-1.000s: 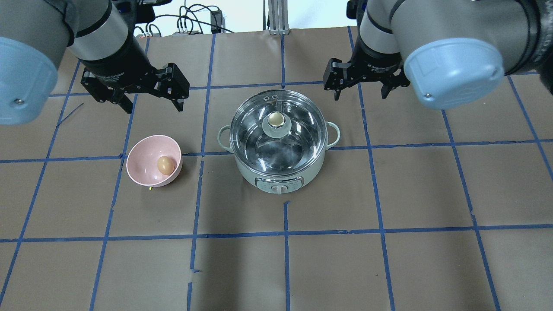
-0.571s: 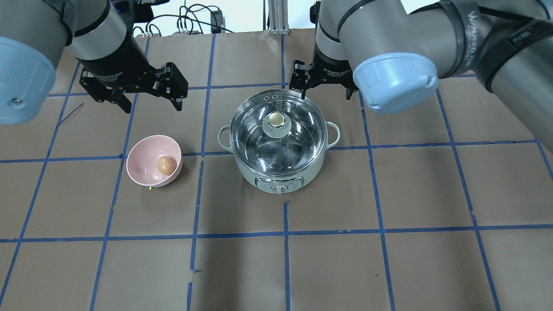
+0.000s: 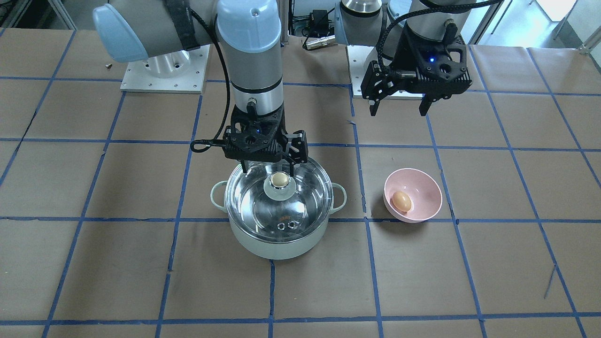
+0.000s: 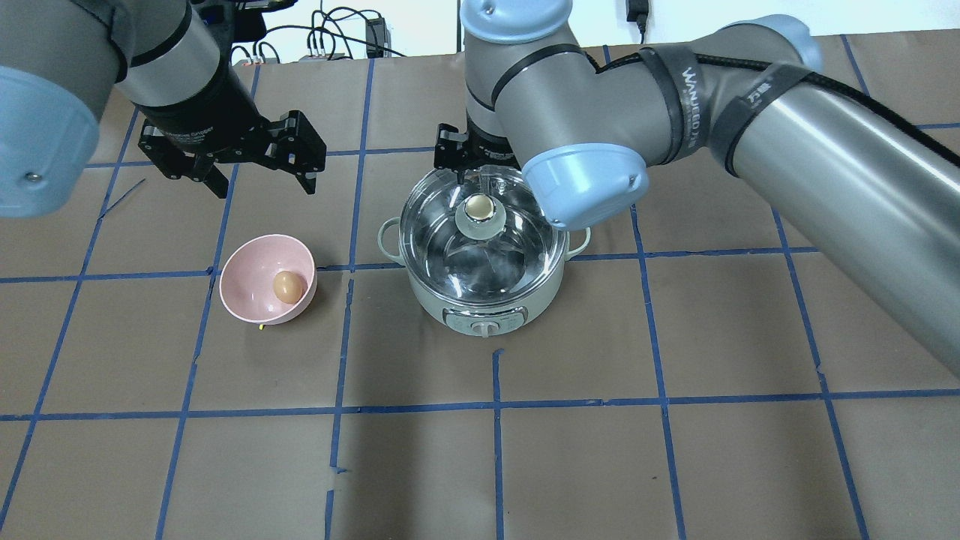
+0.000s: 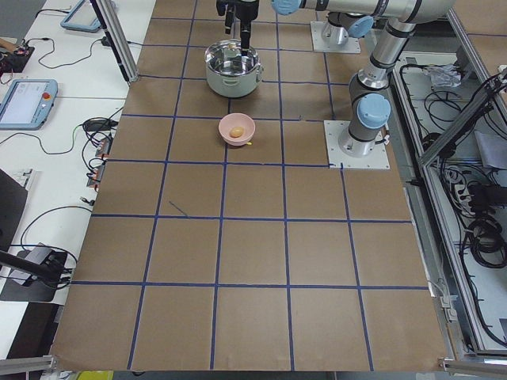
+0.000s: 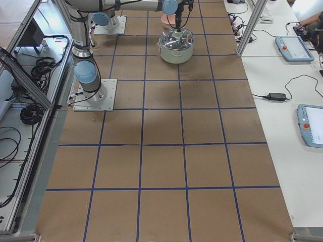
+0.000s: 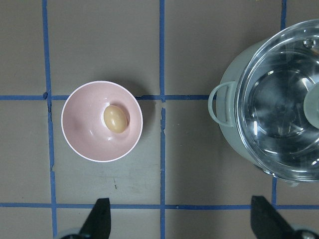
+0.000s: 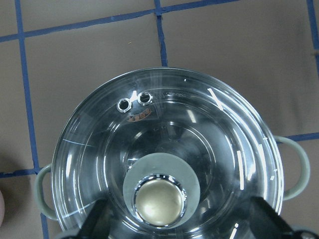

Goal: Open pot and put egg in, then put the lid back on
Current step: 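Grasp the lid knob with the right gripper while the left moves over the bowl, then lift the glass lid off the pot and carry it aside with the right gripper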

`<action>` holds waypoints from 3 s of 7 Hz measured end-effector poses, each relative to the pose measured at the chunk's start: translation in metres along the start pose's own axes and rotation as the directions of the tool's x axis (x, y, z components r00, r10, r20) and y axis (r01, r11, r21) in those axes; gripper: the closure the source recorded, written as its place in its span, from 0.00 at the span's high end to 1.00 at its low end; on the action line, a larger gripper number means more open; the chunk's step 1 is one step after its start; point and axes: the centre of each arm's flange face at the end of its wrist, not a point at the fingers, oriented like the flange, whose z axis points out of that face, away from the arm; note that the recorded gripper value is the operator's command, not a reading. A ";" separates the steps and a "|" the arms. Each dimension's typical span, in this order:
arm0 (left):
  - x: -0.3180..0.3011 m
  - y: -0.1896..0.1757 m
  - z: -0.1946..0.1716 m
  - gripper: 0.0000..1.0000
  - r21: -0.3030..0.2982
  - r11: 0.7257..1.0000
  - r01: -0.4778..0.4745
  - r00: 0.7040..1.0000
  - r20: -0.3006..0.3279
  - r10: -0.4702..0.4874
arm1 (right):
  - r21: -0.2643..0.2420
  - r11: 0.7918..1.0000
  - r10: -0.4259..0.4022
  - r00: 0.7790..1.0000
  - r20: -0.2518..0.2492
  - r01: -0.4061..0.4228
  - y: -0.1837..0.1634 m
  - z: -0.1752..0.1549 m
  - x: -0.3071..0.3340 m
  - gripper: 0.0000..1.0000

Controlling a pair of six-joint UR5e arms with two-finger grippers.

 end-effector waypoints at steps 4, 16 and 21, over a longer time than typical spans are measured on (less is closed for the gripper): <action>-0.025 -0.012 0.029 1.00 -0.069 0.997 0.043 0.999 0.009 -0.043 | -0.019 1.000 -0.007 1.000 -0.006 0.007 0.005 0.031 -0.015 0.99; -0.127 -0.036 0.288 1.00 -0.152 0.987 -0.051 0.997 -0.057 0.043 | -0.006 0.998 -0.055 0.998 -0.032 0.055 -0.022 -0.038 0.048 0.33; -0.126 -0.032 0.295 1.00 -0.166 0.985 -0.052 0.997 -0.057 0.043 | -0.126 0.989 -0.093 0.993 -0.074 0.083 -0.037 -0.100 0.204 0.33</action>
